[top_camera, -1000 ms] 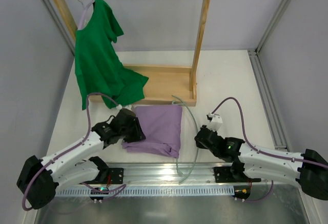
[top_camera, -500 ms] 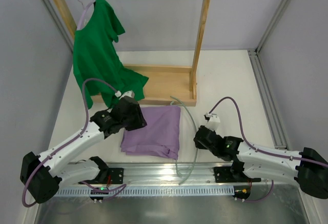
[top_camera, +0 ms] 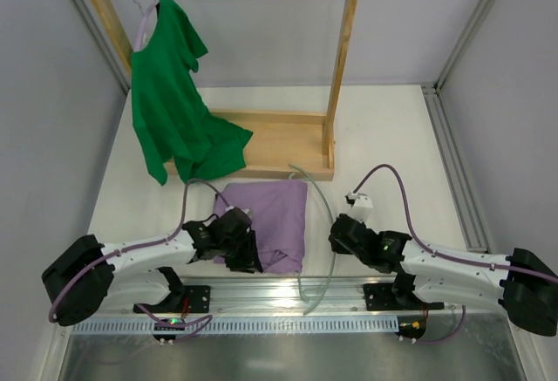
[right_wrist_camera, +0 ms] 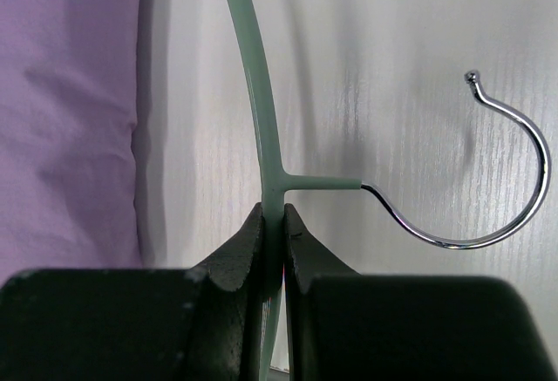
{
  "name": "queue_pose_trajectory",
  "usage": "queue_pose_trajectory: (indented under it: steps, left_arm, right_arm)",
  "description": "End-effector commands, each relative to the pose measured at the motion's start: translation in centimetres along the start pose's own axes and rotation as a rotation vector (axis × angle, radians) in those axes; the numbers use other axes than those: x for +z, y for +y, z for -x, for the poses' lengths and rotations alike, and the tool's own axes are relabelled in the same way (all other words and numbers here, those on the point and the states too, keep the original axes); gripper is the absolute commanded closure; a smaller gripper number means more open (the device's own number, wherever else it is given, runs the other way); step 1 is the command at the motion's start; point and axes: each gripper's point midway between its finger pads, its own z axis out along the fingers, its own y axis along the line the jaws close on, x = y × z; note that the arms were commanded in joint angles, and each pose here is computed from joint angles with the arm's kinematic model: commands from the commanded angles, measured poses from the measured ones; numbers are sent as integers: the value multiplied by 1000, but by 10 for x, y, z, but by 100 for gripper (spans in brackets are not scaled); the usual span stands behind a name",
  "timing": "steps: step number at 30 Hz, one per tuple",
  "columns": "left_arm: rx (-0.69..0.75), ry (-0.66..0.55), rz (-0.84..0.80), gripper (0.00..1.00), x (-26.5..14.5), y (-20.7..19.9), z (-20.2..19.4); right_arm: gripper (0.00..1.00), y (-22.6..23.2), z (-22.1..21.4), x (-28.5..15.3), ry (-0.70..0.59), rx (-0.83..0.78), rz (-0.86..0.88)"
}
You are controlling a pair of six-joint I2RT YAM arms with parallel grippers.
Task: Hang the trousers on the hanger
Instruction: Place trousers on hanger
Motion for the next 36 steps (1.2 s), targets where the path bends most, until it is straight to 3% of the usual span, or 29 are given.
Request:
queue_pose_trajectory:
  steps: [1,5,7,14,16,23,26,31,36]
  left_arm:
    - [-22,-94,108,67,-5,13,18]
    - [19,-203,188,59,-33,5,47]
    - [28,-283,182,59,-51,-12,69]
    - [19,-386,164,59,-94,-39,111]
    - [9,-378,205,62,-89,-29,117]
    - [-122,-380,475,86,-56,66,132]
    - [-118,-361,583,89,-47,89,134]
    - [-101,-408,584,90,-62,72,156]
    - [-73,-499,466,77,-101,31,178]
  right_arm:
    - [96,19,16,-8,-28,13,52]
    - [96,17,21,-13,-37,-3,37]
    - [96,12,22,-16,-40,-16,25]
    - [96,-16,6,-24,-3,-11,-13]
    - [96,-25,1,-26,8,-6,-30]
    - [96,-23,-2,-29,14,22,2]
    - [96,-21,0,-30,19,18,-10]
    - [96,-17,3,-30,11,12,-1]
    - [96,-15,-1,-28,26,9,9]
